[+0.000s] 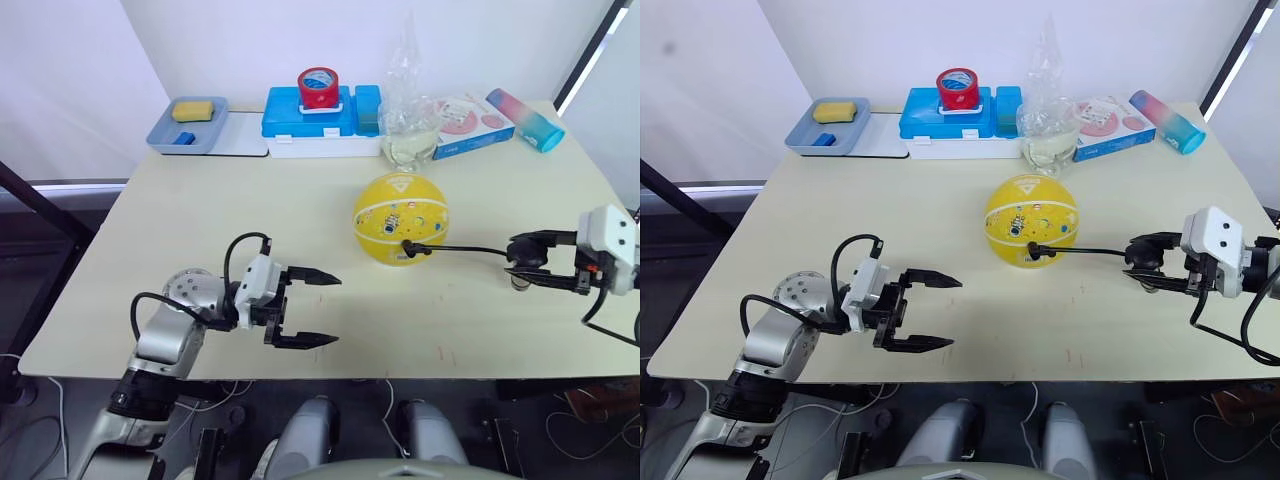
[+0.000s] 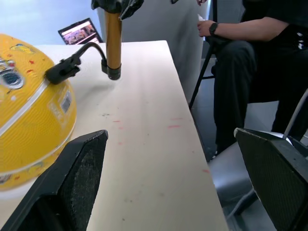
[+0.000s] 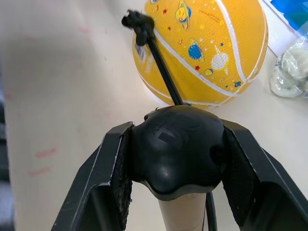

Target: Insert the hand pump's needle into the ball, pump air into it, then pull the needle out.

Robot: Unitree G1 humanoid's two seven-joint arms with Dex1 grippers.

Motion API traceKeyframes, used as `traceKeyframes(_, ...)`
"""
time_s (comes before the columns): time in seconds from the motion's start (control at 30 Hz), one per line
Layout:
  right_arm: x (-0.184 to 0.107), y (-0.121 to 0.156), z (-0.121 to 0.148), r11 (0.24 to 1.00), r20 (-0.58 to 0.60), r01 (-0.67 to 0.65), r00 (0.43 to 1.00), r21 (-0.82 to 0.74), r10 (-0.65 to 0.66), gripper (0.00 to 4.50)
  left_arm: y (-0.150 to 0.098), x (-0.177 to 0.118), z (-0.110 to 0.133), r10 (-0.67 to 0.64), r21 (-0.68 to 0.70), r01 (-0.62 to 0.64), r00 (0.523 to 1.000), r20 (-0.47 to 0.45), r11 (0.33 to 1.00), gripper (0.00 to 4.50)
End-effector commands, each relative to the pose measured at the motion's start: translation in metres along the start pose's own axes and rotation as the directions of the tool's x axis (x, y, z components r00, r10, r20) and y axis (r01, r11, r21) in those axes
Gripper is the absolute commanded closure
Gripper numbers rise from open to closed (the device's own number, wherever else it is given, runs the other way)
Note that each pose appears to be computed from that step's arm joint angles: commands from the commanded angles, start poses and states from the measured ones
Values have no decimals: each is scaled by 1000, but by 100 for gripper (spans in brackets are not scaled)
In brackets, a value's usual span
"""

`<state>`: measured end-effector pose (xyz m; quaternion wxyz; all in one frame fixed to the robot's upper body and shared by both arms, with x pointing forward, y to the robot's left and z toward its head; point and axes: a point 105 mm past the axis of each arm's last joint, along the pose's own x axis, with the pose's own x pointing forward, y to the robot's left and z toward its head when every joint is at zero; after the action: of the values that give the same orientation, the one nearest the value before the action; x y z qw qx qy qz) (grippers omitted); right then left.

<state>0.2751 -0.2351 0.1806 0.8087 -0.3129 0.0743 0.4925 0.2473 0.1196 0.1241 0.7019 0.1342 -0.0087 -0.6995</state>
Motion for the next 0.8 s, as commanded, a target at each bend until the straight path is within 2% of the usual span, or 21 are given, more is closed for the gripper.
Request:
traceKeyframes(0.03, -2, -6, 6, 990, -47, -28, 999, -136, 22, 256, 5, -7, 10, 53, 27, -54, 998, 22, 998, 0)
traceKeyframes(0.4, 12, -9, -7, 949, -166, -155, 980, -274, 112, 256, -2, -8, 3, 82, 18, -83, 996, 19, 996, 0)
traceKeyframes(0.67, 32, -7, -15, 910, -252, -266, 949, -318, 189, 256, -9, -10, 2, 15, 45, -16, 1000, 9, 999, 0)
traceKeyframes(0.8, 46, -3, -17, 907, -237, -288, 946, -306, 220, 256, -7, -9, 2, 10, 55, -10, 1000, 12, 998, 0)
